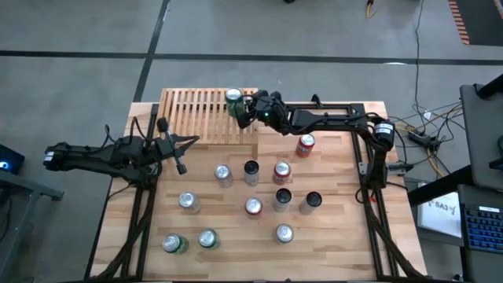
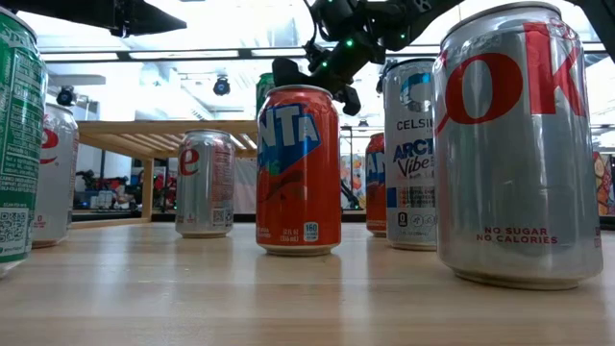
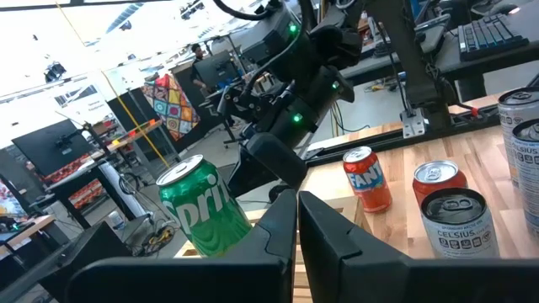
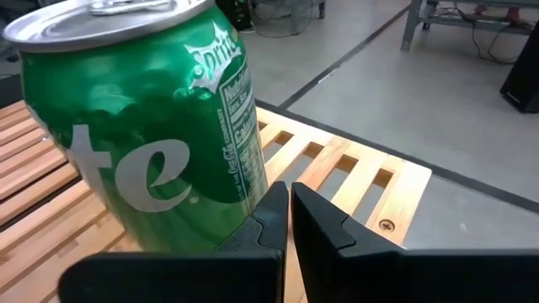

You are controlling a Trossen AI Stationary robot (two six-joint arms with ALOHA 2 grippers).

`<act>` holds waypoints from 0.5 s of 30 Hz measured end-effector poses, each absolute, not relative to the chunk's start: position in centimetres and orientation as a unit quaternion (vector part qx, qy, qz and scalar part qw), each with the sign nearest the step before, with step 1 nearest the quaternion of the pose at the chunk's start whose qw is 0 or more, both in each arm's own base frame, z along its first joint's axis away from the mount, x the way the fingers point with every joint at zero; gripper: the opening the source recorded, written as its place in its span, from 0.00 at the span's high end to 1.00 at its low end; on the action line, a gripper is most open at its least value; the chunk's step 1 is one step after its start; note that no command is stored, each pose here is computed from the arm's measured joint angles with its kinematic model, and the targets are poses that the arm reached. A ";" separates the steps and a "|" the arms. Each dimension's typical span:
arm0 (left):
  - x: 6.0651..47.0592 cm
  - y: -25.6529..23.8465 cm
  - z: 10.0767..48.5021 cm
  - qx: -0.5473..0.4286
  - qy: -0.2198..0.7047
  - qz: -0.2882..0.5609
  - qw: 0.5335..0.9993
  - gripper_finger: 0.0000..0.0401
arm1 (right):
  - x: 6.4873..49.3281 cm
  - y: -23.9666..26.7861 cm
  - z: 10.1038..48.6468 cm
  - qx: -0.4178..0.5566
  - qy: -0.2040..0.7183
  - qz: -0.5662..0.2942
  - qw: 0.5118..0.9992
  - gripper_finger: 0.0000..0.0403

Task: Place canned beverage on shelf
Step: Put the right green soda can on the shelf

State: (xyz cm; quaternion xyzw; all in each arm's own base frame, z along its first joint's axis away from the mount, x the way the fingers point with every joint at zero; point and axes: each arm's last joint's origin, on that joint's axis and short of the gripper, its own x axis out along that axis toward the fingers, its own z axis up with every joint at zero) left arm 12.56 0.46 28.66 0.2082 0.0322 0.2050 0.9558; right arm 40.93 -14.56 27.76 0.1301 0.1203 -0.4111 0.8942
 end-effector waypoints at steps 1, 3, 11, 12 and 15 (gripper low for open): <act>12.6 0.5 28.7 0.208 0.032 0.205 0.956 1.00 | 41.0 -14.5 27.8 0.131 0.120 -0.410 0.895 0.98; 12.6 0.5 28.7 0.208 0.032 0.205 0.956 1.00 | 41.1 -14.4 27.7 0.133 0.119 -0.407 0.896 0.98; 12.6 0.5 28.7 0.208 0.032 0.205 0.956 1.00 | 41.3 -14.4 27.0 0.137 0.125 -0.407 0.894 0.98; 12.6 0.5 28.7 0.208 0.032 0.205 0.956 1.00 | 41.3 -14.4 27.0 0.136 0.123 -0.407 0.895 0.98; 12.6 0.5 28.7 0.208 0.032 0.205 0.956 1.00 | 41.4 -14.4 27.1 0.136 0.121 -0.406 0.896 0.98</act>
